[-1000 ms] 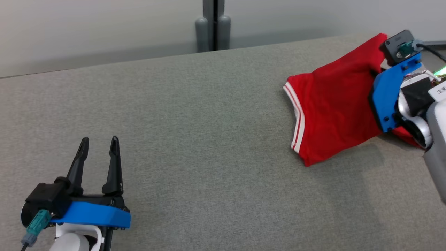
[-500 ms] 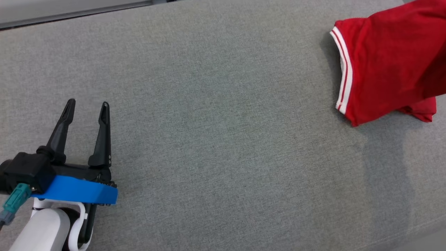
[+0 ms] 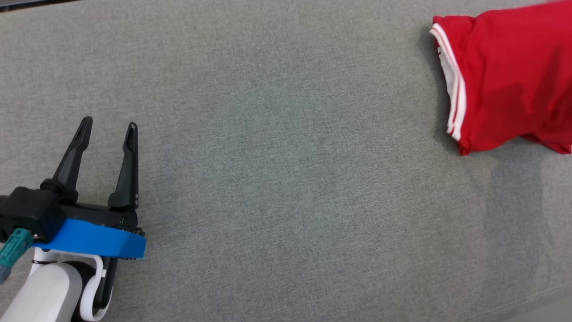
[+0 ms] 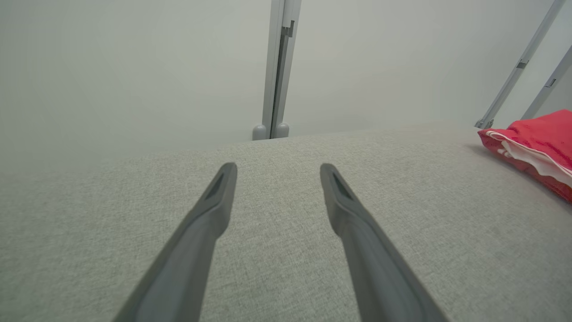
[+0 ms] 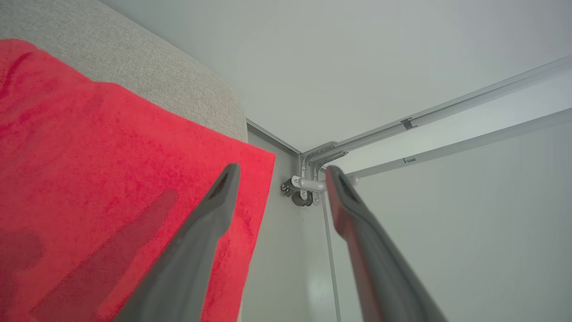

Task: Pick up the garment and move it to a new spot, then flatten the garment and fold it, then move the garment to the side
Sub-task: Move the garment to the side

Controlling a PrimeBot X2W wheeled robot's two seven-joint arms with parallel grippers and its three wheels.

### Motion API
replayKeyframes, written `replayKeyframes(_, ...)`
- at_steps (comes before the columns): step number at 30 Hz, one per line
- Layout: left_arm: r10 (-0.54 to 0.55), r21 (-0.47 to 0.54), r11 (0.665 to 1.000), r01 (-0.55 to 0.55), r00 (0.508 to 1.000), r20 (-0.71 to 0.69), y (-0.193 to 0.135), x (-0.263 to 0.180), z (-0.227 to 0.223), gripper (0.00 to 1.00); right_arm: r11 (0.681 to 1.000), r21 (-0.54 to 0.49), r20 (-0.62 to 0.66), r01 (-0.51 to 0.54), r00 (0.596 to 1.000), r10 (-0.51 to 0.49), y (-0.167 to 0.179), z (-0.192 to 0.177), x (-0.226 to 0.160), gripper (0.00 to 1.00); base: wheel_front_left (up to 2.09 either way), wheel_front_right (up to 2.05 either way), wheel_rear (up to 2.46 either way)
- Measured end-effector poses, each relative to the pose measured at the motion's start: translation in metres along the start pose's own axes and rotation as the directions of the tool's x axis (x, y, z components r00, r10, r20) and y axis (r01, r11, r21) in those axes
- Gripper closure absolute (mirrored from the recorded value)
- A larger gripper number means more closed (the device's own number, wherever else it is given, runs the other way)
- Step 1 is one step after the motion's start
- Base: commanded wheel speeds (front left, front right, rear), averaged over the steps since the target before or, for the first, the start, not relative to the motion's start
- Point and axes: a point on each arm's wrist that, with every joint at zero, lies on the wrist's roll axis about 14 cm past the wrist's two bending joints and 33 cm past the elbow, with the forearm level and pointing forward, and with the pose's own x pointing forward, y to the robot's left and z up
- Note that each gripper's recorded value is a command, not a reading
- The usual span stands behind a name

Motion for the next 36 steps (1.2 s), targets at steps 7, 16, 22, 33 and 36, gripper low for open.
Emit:
replayKeyframes(7,0.020,-0.012,1.000,-0.019,0.999,0.040,-0.004,-0.008,0.013,0.00,0.998,0.055,0.152,-0.010,0.988,0.001,0.011,0.021,-0.011,0.00,0.00,0.00,0.00)
replayKeyframes(16,0.107,-0.065,0.993,-0.103,0.991,0.077,-0.006,-0.047,0.025,0.00,0.946,0.298,0.332,-0.126,0.943,0.021,0.049,0.041,-0.055,0.00,0.00,0.00,0.00)
replayKeyframes(22,0.191,-0.085,0.979,-0.184,0.978,0.089,-0.001,-0.090,0.029,0.00,0.874,0.422,0.450,-0.240,0.893,0.028,0.072,0.059,-0.100,0.00,0.00,0.00,0.00)
replayKeyframes(33,0.343,-0.101,0.938,-0.330,0.926,0.156,0.019,-0.159,0.044,0.00,0.729,0.537,0.581,-0.425,0.813,0.046,0.119,0.081,-0.182,0.00,0.00,0.00,0.00)
replayKeyframes(36,0.365,-0.100,0.930,-0.352,0.917,0.163,0.023,-0.171,0.044,0.00,0.706,0.552,0.589,-0.444,0.806,0.046,0.127,0.081,-0.193,0.00,0.00,0.00,0.00)
